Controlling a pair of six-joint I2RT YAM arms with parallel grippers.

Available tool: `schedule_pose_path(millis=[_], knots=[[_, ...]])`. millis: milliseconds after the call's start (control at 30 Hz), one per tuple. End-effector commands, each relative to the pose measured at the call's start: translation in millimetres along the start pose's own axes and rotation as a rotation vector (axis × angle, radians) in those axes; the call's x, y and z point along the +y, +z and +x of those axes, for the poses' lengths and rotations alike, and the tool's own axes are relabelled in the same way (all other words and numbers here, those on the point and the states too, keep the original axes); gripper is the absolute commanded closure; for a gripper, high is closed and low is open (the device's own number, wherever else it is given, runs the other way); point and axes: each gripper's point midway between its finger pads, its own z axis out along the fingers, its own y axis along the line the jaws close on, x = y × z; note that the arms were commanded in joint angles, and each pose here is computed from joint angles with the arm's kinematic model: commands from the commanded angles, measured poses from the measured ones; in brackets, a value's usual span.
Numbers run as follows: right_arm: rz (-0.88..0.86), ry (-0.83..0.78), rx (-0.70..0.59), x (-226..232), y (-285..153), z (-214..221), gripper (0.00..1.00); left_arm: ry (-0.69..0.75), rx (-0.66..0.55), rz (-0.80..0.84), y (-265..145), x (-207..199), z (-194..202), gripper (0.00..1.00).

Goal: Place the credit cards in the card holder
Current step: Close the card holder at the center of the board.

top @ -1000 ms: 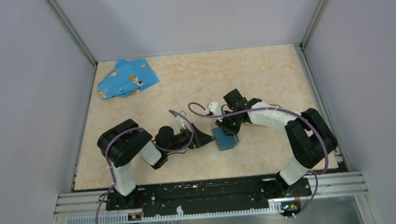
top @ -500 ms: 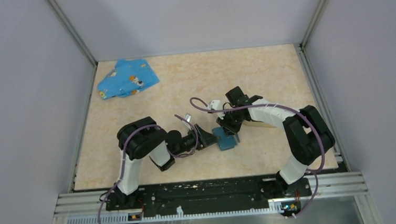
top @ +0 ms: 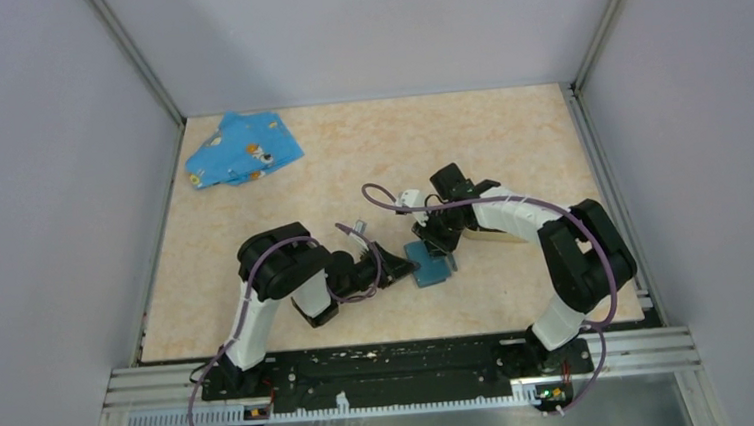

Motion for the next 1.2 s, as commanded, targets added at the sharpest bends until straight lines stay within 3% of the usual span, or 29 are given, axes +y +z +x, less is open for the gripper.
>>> schedule_pose_path(millis=[0,300,467,633,767,900,1000,1167], knots=[[-0.079,0.017,-0.041,16,-4,-7,0.84,0.043,0.012,-0.080,-7,33,12,0.86],[-0.098,0.025,-0.227,15,-48,-34,0.81,0.213,-0.018,-0.038,-11,15,1,1.00],[-0.111,0.021,-0.438,14,-102,-57,0.74,0.464,-0.033,-0.060,-16,-1,-16,1.00],[0.014,0.083,-0.638,-9,-160,-64,0.68,0.846,-0.085,-0.101,-24,-42,-45,1.00],[0.142,0.129,-0.722,-28,-185,-57,0.59,1.312,-0.115,-0.257,-30,-70,-52,1.00],[0.164,0.163,-0.737,-35,-189,-51,0.58,1.685,-0.025,-0.513,-34,-51,-69,1.00],[0.160,0.184,-0.722,-38,-186,-49,0.58,1.886,0.024,-0.693,-38,-38,-75,1.00],[0.153,0.210,-0.704,-43,-180,-45,0.58,2.187,-0.079,-0.821,-44,-49,-81,1.00]])
